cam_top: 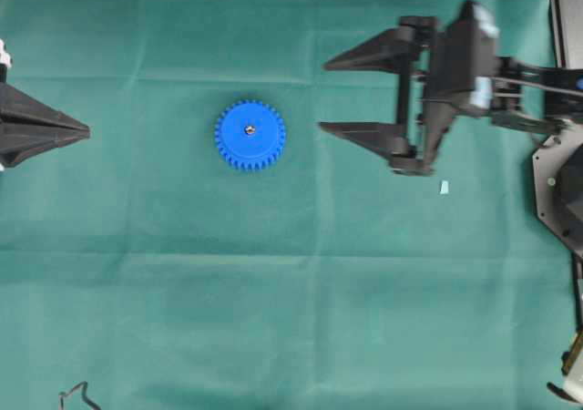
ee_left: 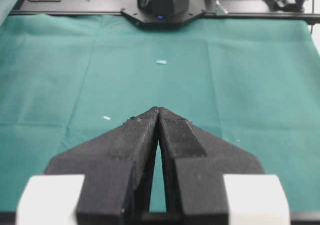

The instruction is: Insert the shaft into the center hole of the gear.

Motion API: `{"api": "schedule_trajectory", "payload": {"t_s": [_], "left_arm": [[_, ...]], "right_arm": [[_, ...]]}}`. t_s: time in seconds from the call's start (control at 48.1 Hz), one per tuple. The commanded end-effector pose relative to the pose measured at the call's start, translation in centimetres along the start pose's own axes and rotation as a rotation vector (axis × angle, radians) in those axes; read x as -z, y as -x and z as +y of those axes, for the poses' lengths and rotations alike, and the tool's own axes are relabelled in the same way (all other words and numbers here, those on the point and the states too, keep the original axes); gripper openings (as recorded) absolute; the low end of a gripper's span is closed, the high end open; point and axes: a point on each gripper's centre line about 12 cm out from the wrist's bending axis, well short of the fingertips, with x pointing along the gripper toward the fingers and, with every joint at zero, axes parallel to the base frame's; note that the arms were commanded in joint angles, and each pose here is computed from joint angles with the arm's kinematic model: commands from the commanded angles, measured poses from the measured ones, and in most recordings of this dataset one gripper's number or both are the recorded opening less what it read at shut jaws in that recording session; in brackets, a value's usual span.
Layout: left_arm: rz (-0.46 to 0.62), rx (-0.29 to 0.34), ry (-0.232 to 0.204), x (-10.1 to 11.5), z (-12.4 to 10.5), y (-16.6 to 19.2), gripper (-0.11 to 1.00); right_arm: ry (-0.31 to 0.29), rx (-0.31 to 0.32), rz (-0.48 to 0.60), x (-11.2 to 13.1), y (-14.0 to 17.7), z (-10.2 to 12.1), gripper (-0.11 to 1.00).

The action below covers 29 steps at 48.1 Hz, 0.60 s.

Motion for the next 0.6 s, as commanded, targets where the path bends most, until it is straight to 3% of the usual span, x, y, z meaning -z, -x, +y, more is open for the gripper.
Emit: {"api": "schedule_trajectory", "payload": {"t_s": [0.0,0.27,0.582], "left_arm": [[-0.028,-0.001,-0.003,-1.0,0.0,-0.2,0.00],[-0.028,-0.001,-0.005,-1.0,0.0,-0.2,0.00],[-0.029,-0.001,-0.003,-1.1,0.0,-0.1,0.00]], "right_arm": [[0.000,-0.006,-0.050,-1.0,1.5,0.1,0.87],[-0.001,-0.014,-0.070,-0.5,5.0,0.0,0.87],[-0.001,-0.012,-0.058,0.5,5.6,-0.1,0.87]]}}
